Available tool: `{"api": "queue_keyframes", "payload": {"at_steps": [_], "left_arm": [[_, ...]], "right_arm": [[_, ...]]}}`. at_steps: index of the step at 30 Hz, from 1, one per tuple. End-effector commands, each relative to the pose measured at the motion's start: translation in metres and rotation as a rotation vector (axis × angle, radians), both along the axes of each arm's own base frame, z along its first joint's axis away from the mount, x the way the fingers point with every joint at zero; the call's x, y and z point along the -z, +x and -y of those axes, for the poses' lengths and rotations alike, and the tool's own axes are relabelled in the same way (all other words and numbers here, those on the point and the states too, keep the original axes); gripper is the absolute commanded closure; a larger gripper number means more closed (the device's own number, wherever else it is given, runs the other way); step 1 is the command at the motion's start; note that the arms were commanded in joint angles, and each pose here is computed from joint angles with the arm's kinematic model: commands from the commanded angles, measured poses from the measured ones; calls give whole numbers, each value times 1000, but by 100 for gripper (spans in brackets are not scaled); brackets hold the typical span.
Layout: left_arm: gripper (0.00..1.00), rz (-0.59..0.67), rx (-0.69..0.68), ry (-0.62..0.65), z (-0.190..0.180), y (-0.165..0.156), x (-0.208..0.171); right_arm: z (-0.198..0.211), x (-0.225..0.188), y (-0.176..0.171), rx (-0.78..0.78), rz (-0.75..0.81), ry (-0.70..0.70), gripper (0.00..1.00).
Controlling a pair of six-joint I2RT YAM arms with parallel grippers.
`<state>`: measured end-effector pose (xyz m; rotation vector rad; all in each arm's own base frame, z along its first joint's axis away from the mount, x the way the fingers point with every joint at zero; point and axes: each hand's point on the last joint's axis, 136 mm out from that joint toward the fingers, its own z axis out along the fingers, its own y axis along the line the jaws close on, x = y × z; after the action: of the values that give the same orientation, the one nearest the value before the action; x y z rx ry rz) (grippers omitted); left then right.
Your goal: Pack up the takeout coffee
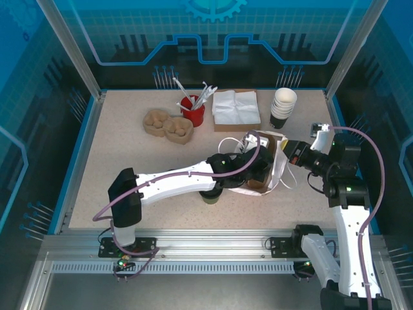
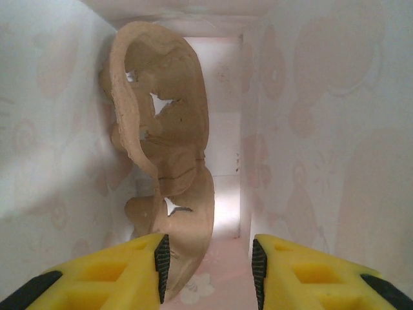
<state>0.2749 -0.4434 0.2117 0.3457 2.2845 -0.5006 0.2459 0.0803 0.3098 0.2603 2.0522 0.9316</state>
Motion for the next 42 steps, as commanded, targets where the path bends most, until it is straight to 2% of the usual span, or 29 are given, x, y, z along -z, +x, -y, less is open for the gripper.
{"api": "queue_keyframes", "payload": {"at_steps": [1, 7, 13, 21, 30, 35, 42], "left_arm": [[58, 23, -13, 46, 2, 0, 14], [58, 85, 36, 60, 12, -10, -5], [54, 102, 38, 56, 9, -13, -15], [54, 131, 22, 26, 4, -16, -37], [51, 132, 53, -91, 0, -26, -82], [51, 87, 127, -136, 16, -33, -77], [57, 6, 127, -87, 22, -23, -47]], "right_arm": [[3, 12, -1, 56, -69, 36, 100], [12, 22, 0, 127, -123, 39, 100], [16, 28, 1, 158, -168, 36, 100], [19, 36, 2, 181, -206, 34, 100], [21, 39, 2, 199, -226, 34, 100], [19, 37, 2, 197, -229, 48, 100], [17, 33, -1, 185, -224, 57, 100]]}}
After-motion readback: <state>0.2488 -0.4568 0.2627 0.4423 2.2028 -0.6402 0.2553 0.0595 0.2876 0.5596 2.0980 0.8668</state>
